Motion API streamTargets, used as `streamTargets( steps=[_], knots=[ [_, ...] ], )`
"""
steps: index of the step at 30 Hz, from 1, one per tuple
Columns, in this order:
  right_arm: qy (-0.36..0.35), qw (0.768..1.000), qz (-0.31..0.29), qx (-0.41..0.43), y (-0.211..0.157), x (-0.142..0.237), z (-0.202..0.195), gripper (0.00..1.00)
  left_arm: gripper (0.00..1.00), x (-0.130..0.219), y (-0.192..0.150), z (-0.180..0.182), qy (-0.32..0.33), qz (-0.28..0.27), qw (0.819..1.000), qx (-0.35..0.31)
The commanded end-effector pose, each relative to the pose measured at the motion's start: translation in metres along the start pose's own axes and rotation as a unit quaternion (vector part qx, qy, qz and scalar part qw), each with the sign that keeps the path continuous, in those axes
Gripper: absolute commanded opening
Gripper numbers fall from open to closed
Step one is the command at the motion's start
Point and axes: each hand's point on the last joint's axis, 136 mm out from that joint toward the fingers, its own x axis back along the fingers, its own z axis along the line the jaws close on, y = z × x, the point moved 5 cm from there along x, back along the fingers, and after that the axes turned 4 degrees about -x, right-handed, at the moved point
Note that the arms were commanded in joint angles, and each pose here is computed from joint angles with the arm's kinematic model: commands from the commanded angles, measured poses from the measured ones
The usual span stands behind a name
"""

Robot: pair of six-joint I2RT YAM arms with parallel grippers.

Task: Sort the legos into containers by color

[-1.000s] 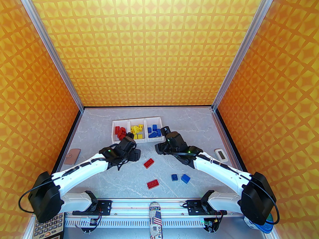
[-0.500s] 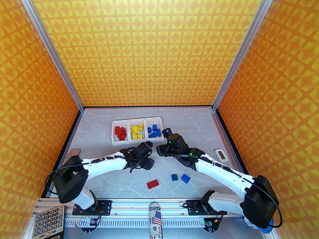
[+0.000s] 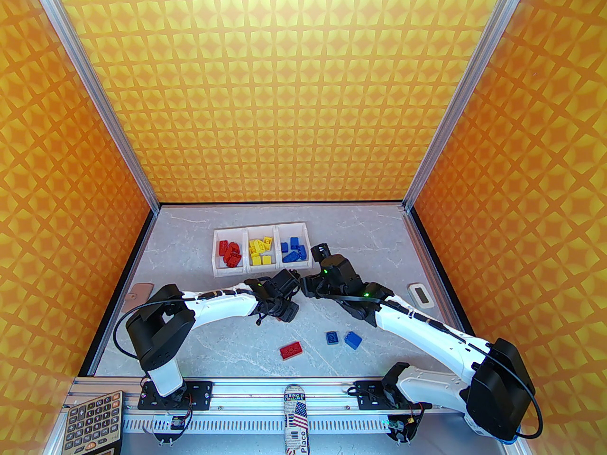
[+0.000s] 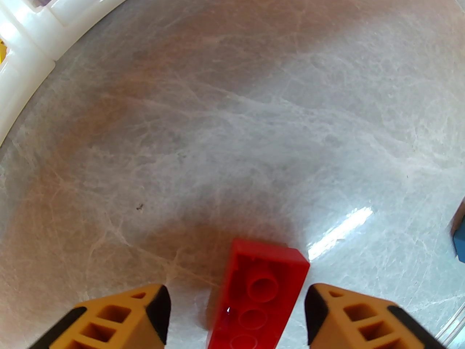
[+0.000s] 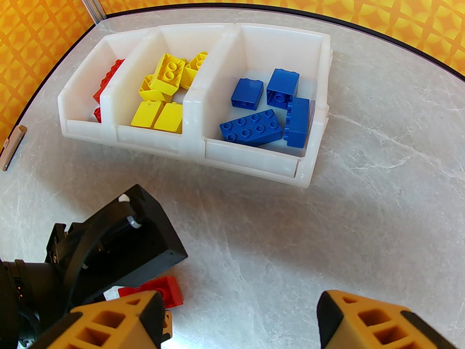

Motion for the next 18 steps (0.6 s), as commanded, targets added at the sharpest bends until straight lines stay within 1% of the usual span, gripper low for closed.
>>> streamTargets(
  steps=[1,18],
  knots=[
    [-0.016,1.000,0.007,0.006,-0.0051,0.0012,-0.0050,0.74,0.60,-0.0013,-0.0017,-0.0028,-0.005,0.016,1.000,-0.008],
    [-0.015,1.000,0.006,0.006,-0.0031,0.0017,-0.0041,0.74,0.47,-0.0067,-0.0083,-0.0020,-0.001,0.032,0.999,-0.007]
  ],
)
